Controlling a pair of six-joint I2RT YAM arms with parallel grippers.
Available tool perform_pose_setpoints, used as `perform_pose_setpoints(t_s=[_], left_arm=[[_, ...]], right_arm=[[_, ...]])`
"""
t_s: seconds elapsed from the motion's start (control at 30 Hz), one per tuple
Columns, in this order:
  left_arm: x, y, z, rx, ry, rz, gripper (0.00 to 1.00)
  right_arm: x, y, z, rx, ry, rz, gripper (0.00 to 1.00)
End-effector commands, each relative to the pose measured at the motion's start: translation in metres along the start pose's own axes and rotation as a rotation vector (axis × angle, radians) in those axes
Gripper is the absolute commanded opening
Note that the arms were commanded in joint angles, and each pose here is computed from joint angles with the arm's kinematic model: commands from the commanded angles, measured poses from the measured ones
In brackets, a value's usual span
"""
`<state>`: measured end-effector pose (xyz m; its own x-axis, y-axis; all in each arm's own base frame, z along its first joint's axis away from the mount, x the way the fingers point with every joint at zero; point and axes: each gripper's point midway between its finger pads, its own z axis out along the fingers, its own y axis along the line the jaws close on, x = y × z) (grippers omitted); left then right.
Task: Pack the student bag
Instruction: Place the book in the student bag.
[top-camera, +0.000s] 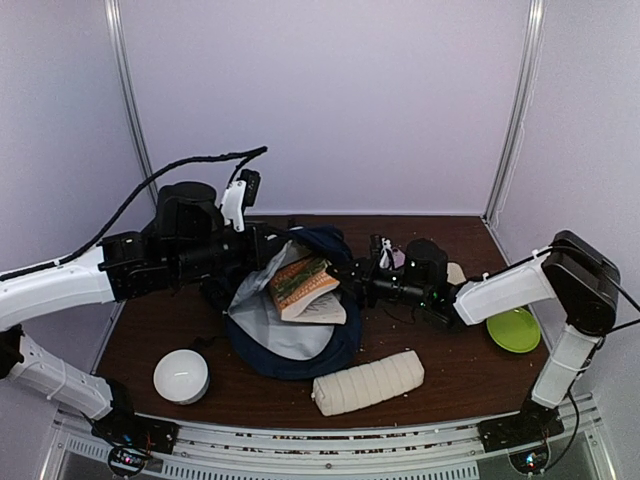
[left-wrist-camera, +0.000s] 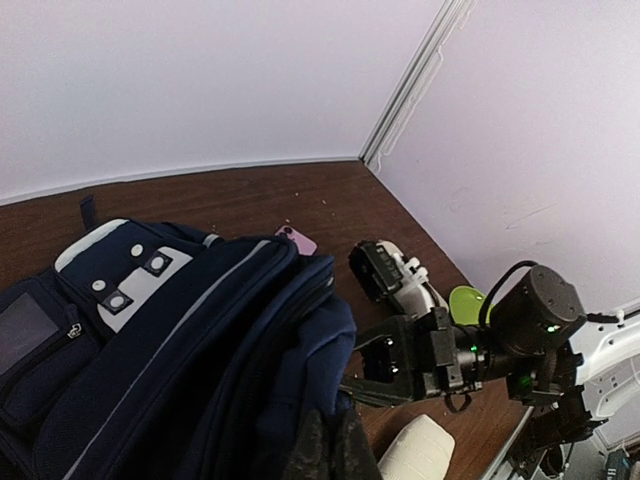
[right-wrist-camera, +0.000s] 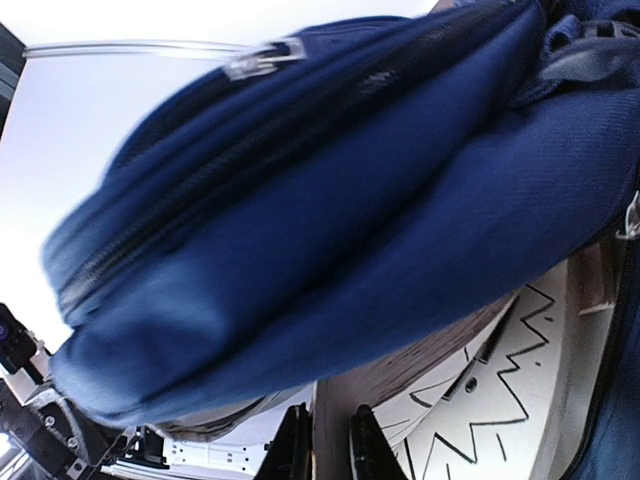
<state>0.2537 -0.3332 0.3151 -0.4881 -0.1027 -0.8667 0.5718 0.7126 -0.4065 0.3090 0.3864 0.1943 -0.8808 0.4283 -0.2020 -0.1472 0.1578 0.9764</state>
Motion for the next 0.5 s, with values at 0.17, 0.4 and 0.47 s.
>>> perform_pose_setpoints(t_s=[0.17, 0.4, 0.47], left_arm=[[-0.083, -0.047, -0.031, 0.176, -0.245, -0.042, 0.0], [-0.086, -0.057, -0.029, 0.227, -0.25, -0.059, 0.0], [-0.087, -0.059, -0.029, 0.24, -0.253, -0.065, 0.0]], right_arm=[[-0.025, 0.03, 0.025, -0.168, -0.113, -0.013, 0.0], [-0.025, 0.006, 0.053, -0.104, -0.113, -0.016, 0.0], [-0.023, -0.001, 0.062, -0.085, -0.108, -0.01, 0.0]])
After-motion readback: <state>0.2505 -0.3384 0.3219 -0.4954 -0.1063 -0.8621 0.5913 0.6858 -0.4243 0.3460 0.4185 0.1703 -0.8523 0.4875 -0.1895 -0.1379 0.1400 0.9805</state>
